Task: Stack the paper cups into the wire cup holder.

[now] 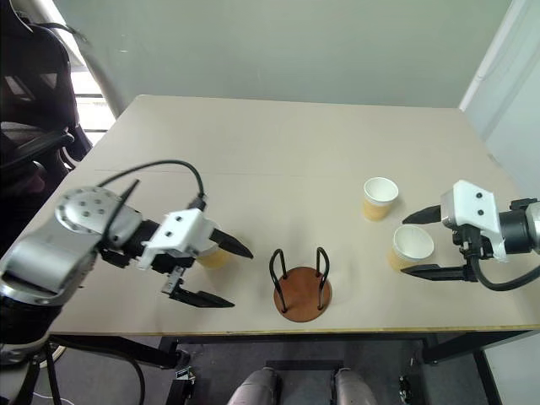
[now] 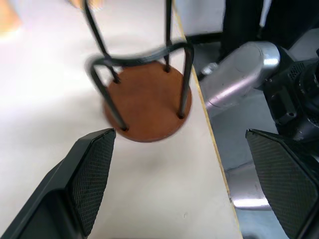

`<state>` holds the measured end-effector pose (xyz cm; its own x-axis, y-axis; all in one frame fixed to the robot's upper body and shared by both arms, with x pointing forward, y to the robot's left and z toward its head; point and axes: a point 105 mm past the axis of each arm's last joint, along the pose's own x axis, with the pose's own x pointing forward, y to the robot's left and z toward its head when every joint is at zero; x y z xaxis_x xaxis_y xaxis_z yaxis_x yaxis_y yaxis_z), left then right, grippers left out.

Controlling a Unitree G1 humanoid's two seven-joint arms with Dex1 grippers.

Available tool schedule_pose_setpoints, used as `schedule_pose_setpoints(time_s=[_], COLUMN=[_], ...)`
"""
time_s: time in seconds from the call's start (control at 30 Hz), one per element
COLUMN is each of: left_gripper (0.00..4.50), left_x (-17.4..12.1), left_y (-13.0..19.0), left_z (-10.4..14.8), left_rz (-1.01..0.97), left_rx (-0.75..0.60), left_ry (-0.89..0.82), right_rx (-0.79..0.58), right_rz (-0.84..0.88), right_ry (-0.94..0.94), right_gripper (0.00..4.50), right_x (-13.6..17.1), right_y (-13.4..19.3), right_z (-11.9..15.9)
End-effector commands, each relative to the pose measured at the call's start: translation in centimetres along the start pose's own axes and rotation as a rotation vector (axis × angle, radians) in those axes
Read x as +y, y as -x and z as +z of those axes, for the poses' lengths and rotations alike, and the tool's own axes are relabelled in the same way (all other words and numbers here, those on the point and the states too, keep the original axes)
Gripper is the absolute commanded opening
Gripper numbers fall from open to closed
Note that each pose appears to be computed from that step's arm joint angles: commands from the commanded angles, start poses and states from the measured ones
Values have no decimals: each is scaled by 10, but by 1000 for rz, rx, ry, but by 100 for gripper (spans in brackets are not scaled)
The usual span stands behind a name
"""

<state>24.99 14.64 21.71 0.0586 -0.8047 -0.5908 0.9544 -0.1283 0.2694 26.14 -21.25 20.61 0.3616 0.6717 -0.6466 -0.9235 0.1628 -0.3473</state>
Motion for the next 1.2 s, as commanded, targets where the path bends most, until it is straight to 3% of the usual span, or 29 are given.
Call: schedule_pose_setpoints(time_s=[0.03,0.2,0.57,0.67,0.77,1.03,1.2], left_gripper=[447,447,447,450,450,450,450], left_x=[1,-7,-17,-16,-16,-16,-15], left_y=[22,50,61,67,72,75,80], left_z=[20,38,38,47,57,49,38], left_rz=[76,189,301,330,343,368,398], left_rx=[-57,-178,-167,-196,-235,-203,-167], left_ry=[-47,-28,9,-6,-12,23,61], right_rx=[74,164,199,191,193,197,188], right_rz=[-20,-13,30,43,45,64,66], right_ry=[41,57,101,108,111,112,116], right_gripper=[450,450,450,395,291,3,1], right_x=[-6,-12,-18,-18,-20,-19,-22], right_y=[1,-15,-45,-47,-47,-45,-39], right_z=[-7,-25,-36,-34,-34,-36,-36])
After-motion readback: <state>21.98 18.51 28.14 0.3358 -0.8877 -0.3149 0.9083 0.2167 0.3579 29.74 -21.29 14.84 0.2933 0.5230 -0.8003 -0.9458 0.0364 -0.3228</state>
